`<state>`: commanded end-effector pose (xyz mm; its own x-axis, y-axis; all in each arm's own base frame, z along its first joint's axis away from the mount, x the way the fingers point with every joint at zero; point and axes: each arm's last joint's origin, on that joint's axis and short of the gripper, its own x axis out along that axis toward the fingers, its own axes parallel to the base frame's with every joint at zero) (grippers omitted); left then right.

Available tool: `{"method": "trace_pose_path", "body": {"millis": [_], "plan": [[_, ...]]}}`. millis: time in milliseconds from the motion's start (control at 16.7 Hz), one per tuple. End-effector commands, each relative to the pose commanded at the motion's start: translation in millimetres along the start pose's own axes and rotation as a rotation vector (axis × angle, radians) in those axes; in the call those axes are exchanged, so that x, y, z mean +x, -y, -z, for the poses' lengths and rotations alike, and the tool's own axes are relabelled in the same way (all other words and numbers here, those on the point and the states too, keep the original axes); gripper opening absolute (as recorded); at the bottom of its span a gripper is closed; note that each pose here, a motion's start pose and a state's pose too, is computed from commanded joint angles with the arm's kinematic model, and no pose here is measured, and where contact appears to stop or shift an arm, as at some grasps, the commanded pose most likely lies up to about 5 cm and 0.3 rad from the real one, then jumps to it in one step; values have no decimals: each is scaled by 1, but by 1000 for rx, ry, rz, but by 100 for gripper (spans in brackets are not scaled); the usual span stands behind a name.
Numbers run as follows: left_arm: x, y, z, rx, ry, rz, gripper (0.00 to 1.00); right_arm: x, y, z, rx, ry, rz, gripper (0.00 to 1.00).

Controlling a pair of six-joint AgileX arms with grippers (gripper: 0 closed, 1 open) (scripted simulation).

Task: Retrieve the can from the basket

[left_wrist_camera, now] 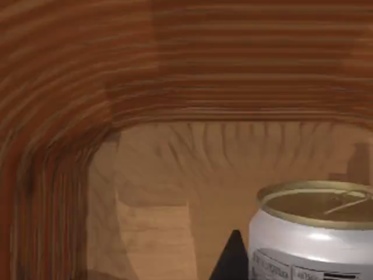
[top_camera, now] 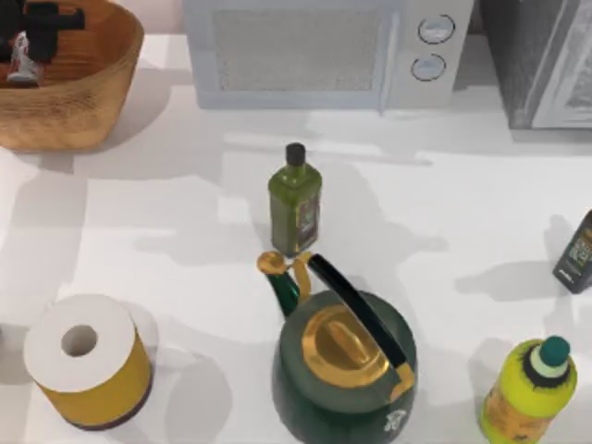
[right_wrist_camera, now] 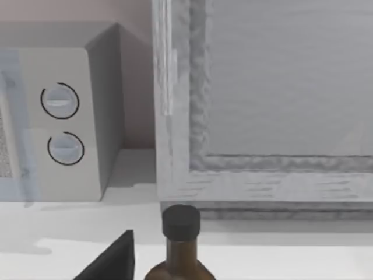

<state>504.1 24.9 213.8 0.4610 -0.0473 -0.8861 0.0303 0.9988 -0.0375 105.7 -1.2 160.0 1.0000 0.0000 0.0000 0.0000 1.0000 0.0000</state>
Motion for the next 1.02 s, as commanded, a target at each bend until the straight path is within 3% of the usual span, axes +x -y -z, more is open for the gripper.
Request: {"method": "trace_pose_path", "body": {"millis": [240,480,780,1020], "plan": [[-73,8,22,5,143,-17,0,0,0,0,0,0,0,100],[-147,18,66,15,320,-34,0,0,0,0,0,0,0,100],[-223,30,182,24,562,-50,0,0,0,0,0,0,0,100],[-216,35,288,21,752,-53,0,0,0,0,0,0,0,100]]}}
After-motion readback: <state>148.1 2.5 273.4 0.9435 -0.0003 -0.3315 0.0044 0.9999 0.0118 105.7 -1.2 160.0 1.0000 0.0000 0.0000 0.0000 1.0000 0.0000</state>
